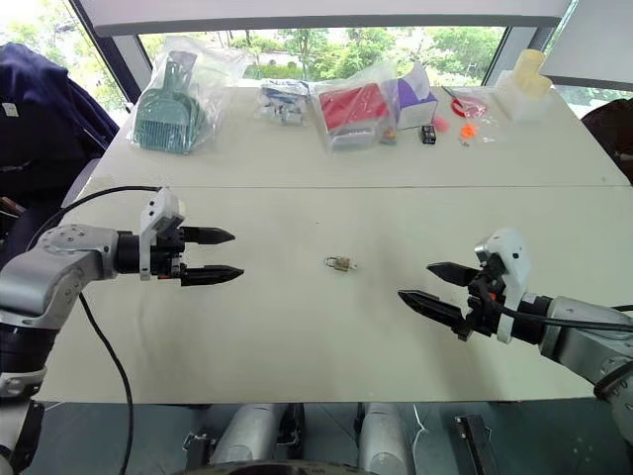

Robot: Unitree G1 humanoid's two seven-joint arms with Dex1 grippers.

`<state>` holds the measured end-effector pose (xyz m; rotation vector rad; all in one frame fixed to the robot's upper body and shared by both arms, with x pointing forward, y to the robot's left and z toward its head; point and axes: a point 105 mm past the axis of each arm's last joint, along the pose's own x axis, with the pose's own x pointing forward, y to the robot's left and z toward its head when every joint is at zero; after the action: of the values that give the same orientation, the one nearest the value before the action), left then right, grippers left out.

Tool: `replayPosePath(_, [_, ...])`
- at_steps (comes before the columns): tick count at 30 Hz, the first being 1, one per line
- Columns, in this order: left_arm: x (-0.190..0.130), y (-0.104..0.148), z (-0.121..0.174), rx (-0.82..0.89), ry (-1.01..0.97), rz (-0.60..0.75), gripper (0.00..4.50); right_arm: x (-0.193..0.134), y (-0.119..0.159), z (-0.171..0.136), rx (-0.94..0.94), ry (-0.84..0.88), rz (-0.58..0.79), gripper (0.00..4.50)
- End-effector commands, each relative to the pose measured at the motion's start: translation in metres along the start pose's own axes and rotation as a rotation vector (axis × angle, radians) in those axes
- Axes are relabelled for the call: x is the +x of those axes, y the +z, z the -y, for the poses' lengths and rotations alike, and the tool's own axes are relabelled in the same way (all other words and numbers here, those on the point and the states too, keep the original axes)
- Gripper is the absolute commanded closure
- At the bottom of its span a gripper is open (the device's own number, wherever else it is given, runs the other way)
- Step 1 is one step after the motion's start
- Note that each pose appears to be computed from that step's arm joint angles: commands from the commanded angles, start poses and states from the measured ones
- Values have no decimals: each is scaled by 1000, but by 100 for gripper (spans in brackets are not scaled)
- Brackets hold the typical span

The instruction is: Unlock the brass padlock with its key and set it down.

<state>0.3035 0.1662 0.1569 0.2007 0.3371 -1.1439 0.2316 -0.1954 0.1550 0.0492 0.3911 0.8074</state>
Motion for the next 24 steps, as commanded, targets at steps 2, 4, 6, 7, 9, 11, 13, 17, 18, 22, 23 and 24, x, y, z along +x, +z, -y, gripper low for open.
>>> replayPosePath(2, [-5,6,3,21,11,25,0,4,3,-6,-30,26,21,5])
replayPosePath(4, [-4,6,5,13,0,26,0,5,5,-4,-33,28,28,5])
replayPosePath(6, [-4,6,3,22,1,19,0,8,8,-3,-37,31,40,5])
replayPosePath(7, [-5,7,2,22,4,20,0,9,9,-3,-38,34,44,5])
replayPosePath(9, [-5,9,0,23,11,22,0,12,9,-4,-38,39,48,5])
replayPosePath(11, [-3,8,-4,54,30,11,0,17,8,-4,-31,36,64,5])
replayPosePath(13, [-2,6,-8,77,40,-1,0,22,7,-4,-25,34,76,5])
replayPosePath(17, [0,7,-15,98,32,-10,0,26,6,-7,-21,38,84,5])
replayPosePath(18, [1,9,-18,110,24,-13,0,26,7,-8,-19,37,88,5])
replayPosePath(22, [11,24,-34,198,-43,-39,0,22,10,-5,-25,-8,95,5])
replayPosePath(23, [17,32,-39,223,-56,-22,0,20,11,-4,-35,-31,91,5])
replayPosePath(24, [24,40,-43,239,-69,-5,0,18,11,-2,-42,-51,89,5])
